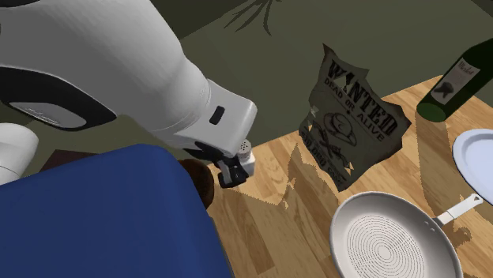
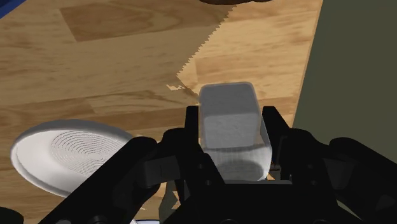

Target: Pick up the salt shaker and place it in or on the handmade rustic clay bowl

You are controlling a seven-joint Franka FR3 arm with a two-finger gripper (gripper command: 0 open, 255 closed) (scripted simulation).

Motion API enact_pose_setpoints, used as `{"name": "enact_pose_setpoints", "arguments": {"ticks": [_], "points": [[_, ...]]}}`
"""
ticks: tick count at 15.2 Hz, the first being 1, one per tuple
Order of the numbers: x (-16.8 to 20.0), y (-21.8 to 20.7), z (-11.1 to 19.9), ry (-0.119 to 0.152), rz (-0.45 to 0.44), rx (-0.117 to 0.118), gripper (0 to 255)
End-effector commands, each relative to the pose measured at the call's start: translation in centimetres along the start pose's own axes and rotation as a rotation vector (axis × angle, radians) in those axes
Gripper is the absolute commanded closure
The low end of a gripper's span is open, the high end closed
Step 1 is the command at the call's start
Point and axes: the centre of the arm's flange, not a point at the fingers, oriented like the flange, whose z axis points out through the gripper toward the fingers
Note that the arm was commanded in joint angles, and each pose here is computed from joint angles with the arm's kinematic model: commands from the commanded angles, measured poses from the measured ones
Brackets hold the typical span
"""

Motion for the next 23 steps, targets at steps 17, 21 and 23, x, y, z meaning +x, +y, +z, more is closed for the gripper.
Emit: {"name": "enact_pose_setpoints", "arguments": {"ticks": [17,21,23], "points": [[-9.8,-0.5,-7.7,0.000,0.000,0.000,255],[-13.3,-0.6,-8.3,0.000,0.000,0.000,255],[-13.6,-0.5,-7.3,0.000,0.000,0.000,255]]}}
